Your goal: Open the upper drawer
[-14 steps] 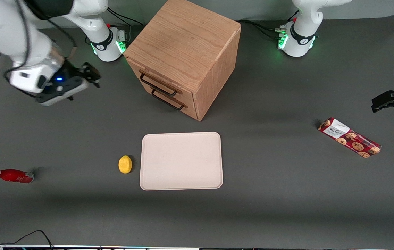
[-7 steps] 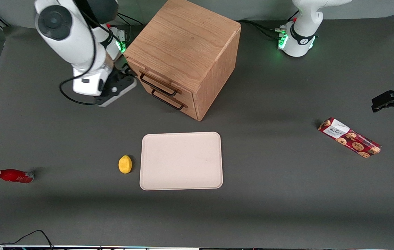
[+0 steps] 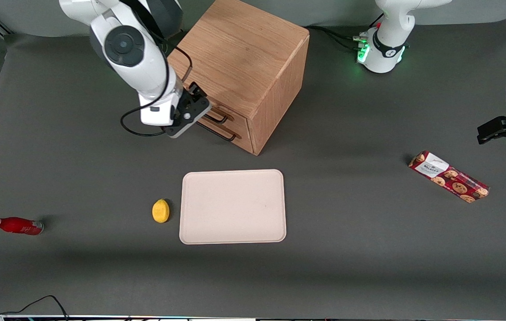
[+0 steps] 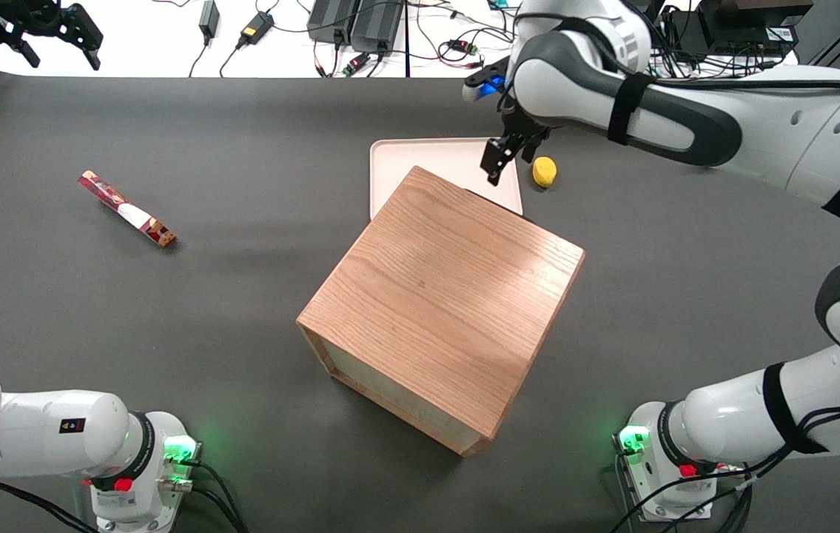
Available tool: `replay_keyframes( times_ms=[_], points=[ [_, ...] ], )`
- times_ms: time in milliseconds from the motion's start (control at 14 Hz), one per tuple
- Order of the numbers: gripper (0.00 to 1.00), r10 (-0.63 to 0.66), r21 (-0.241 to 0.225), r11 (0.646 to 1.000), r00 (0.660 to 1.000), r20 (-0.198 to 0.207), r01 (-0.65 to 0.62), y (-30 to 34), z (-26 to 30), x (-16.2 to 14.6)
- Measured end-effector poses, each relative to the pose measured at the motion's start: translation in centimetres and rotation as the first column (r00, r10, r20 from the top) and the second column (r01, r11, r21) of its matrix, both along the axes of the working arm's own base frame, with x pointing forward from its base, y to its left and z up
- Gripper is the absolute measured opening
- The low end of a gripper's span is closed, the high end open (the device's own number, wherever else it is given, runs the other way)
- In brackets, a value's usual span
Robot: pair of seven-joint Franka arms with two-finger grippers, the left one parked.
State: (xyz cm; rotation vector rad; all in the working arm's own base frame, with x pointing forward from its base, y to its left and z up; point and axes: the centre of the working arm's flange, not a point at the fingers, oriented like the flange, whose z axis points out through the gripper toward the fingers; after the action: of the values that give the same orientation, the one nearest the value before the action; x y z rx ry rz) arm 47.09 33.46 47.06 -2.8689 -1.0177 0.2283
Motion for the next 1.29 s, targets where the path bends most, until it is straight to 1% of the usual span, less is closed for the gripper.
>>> replay_keyframes(
  times_ms=[143, 429, 857, 929, 1071, 1143, 1286],
  points=[
    [1.00, 0.008, 0.002, 1.000, 1.000, -0.010, -0.008, 0.5, -1.6, -0.4],
    [1.00, 0.010, 0.000, 1.000, 1.000, -0.013, -0.010, 0.6, -4.0, -1.0],
    [1.00, 0.014, -0.011, 1.000, 1.000, -0.006, -0.014, 0.4, -4.0, -0.7],
    [1.00, 0.020, -0.019, 1.000, 1.000, -0.006, -0.020, 0.2, -4.2, -0.7],
    [1.00, 0.040, -0.046, 0.998, 0.999, -0.037, -0.042, -0.2, -5.7, -0.8],
    [1.00, 0.046, -0.050, 0.998, 0.998, -0.052, -0.049, -0.3, -6.3, -0.8],
    [1.00, 0.053, -0.052, 0.997, 0.996, -0.067, -0.057, -0.4, -7.0, -0.8]
  ],
)
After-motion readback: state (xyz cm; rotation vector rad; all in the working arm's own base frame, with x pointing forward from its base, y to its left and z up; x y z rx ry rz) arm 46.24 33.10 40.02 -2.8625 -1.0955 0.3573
